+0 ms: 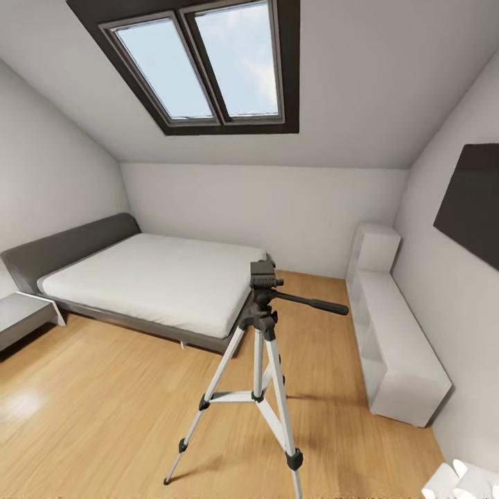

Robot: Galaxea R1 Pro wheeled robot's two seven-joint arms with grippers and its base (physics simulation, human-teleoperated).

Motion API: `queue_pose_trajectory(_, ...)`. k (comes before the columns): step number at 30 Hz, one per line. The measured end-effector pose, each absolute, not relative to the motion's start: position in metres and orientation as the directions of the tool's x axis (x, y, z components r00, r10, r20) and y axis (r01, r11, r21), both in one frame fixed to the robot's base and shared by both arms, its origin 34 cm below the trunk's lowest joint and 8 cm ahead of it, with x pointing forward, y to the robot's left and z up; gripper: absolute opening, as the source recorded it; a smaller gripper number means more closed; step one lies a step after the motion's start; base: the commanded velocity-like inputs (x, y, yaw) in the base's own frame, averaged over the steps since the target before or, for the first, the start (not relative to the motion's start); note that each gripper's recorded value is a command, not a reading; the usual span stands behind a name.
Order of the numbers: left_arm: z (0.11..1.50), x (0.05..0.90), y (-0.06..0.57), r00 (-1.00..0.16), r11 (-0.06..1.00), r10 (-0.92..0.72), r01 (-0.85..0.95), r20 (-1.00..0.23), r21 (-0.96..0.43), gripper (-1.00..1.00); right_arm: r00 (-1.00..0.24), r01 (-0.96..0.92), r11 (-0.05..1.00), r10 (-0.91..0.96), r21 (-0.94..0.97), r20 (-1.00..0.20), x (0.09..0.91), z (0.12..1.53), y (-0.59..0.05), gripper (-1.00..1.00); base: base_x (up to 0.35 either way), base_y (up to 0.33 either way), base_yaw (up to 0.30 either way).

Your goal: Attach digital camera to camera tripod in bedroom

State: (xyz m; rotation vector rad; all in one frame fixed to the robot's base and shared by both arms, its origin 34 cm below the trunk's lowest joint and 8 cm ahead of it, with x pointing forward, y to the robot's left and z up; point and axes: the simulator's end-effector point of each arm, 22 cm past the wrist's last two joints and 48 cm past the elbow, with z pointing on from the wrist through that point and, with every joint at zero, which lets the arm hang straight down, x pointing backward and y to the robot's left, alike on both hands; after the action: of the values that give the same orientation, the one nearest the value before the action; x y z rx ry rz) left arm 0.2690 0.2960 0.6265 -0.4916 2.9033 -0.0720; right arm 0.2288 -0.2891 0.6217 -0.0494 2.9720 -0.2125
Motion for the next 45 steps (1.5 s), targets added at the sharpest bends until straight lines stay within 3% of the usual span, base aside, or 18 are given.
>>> queue_pose_trajectory(45,0.616,0.242,0.296,-0.936,0.944,-0.330,-0.326,-0.120,-0.056,-1.00,-0.995,-0.030,0.989,-0.042,-0.144,-0.086,0.200,0.614,-0.290,1.00,0.000,0.000,0.000)
